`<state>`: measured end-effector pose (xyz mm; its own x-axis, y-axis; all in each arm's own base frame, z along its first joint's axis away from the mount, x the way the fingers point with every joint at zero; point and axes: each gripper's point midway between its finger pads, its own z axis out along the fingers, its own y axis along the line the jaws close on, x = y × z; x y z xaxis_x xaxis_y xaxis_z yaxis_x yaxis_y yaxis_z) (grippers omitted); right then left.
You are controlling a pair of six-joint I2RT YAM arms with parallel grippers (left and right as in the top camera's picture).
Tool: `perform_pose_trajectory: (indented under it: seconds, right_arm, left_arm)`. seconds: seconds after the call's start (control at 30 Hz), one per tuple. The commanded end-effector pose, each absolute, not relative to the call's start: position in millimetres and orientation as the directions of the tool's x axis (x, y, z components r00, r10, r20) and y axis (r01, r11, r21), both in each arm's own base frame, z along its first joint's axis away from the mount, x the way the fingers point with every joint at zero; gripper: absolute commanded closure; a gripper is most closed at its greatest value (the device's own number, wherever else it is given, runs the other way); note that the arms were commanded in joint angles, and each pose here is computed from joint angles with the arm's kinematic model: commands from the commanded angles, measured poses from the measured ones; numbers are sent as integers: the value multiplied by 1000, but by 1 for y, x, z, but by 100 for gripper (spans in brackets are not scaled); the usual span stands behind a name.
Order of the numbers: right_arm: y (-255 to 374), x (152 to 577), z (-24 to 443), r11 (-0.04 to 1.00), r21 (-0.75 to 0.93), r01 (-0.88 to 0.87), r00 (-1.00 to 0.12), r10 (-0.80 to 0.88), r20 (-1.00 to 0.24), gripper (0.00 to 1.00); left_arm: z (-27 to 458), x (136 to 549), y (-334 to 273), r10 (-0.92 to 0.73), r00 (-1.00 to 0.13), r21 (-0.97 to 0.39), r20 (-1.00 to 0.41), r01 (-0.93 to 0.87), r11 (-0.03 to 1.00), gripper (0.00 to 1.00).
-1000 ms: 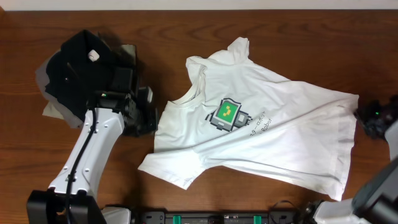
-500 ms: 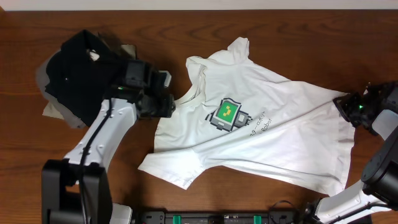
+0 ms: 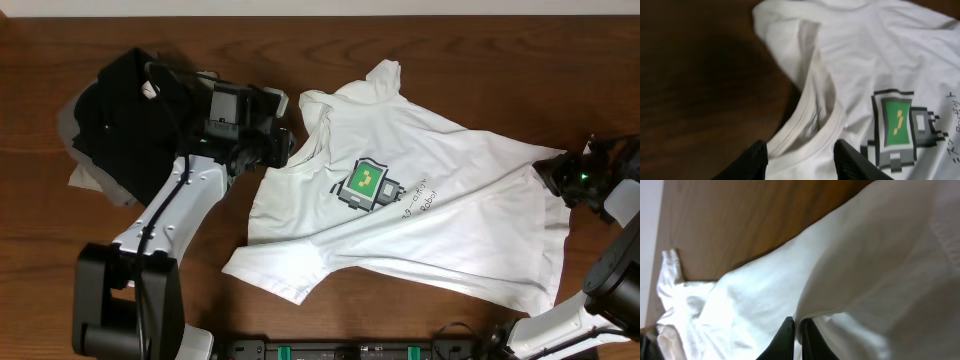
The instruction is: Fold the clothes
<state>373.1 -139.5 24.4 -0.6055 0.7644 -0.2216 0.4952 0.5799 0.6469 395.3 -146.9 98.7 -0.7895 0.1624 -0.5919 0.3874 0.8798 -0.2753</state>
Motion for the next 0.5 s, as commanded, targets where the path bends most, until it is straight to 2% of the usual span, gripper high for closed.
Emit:
perform_pose_trajectory:
  seconds: [0.0,0.17,0.37,0.47]
  right_arm:
    - [-137,377,47,608,670,426,-615,738,-278,94]
    - [-138,377,49,611,668,425,-613,737,-285,93]
    - [-138,377,49,611,667,426,-614,737,-282,93]
    - [-138,377,48,610,667,427,-614,737,-282,93]
  left_arm:
    - [77,397,-162,219,-790,-273,-573,436,858,55]
    - [50,405,-183,260,-773,-268,-579,482,834,56]
    - [47,425,-184,265,-727,-182,-634,473,862,56]
    - [44,429,-183,264,-720,-168,-642,468,868,60]
